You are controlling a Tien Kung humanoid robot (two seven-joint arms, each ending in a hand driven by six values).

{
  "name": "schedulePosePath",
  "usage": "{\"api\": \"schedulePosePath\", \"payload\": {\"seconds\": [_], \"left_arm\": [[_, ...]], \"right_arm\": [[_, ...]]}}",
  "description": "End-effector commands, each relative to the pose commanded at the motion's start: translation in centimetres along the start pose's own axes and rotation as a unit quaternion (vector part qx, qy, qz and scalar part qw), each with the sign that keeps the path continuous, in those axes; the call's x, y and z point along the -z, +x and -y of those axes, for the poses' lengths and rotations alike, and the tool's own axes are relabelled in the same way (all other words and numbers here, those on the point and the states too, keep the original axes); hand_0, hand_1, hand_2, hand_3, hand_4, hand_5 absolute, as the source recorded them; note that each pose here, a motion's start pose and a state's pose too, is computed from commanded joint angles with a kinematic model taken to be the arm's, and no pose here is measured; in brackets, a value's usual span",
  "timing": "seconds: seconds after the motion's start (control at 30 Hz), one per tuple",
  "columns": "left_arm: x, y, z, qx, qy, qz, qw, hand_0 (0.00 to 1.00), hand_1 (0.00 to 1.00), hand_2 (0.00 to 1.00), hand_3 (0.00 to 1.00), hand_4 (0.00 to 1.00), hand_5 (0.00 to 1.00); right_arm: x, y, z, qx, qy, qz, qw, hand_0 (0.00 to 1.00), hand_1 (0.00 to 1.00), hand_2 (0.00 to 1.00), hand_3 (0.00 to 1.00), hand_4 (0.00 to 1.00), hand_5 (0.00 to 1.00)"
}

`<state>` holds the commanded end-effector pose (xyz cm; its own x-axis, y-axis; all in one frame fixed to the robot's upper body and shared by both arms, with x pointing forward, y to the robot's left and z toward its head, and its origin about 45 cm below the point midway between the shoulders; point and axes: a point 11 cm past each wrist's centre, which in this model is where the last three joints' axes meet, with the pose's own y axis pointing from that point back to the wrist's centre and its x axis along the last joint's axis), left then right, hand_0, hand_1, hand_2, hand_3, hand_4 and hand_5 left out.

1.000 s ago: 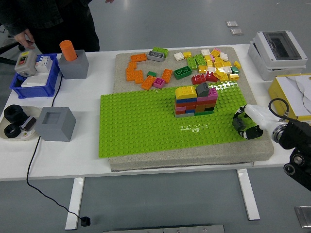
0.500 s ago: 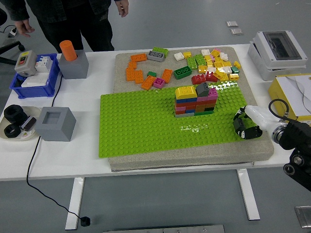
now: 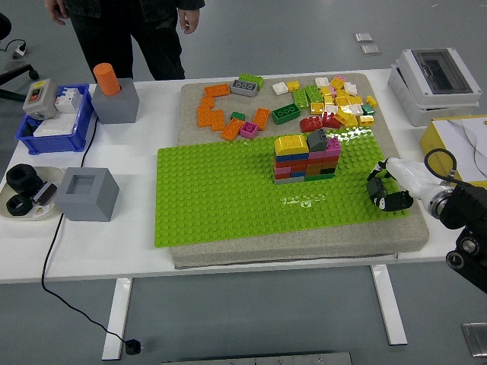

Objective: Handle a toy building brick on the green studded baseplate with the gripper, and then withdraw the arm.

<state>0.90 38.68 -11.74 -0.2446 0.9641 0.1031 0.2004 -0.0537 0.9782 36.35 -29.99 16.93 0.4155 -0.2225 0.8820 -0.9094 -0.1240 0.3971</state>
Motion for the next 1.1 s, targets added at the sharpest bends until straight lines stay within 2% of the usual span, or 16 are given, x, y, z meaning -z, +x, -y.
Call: {"api": "schedulePosePath", "payload": {"seconds": [0.2,0.5,0.6,0.73,1.1], "left_arm": [[0.0,0.0,0.0,0.001,0.000,-0.001,1.000,0.666,0.675,0.718,0.846,0.998,0.960],[0.1,0.0,0.0,0.001,0.001,-0.003,1.000,0.666,0.676,0.715,0.844,0.998,0.963],[0.1,0.0,0.0,0.001,0.001,-0.003,1.000,0.666,0.676,0.715,0.844,0.998,0.963],[0.0,0.0,0.0,0.001,0.000,-0.004,1.000,0.666,0.675,0.715,0.845,0.998,0.962],[-0.2,0.0,-0.1,0.000,-0.003,-0.005,1.000,0.666,0.675,0.714,0.845,0.998,0.961]], "right_arm": [[0.4,1.7,-0.1,-0.021,0.005,-0.005,1.000,0.672,0.735,0.792,0.548,0.633,0.147],[2.5,6.3,-0.5,-0.070,0.029,-0.008,0.997,0.673,0.741,0.794,0.545,0.618,0.156],[3.4,7.2,-0.5,-0.077,0.039,-0.010,0.996,0.673,0.741,0.794,0.545,0.618,0.156],[4.9,7.7,-0.1,-0.079,0.055,-0.011,0.995,0.673,0.747,0.798,0.543,0.618,0.154],[7.6,7.6,1.4,-0.073,0.077,-0.015,0.994,0.674,0.746,0.798,0.543,0.618,0.154]]}}
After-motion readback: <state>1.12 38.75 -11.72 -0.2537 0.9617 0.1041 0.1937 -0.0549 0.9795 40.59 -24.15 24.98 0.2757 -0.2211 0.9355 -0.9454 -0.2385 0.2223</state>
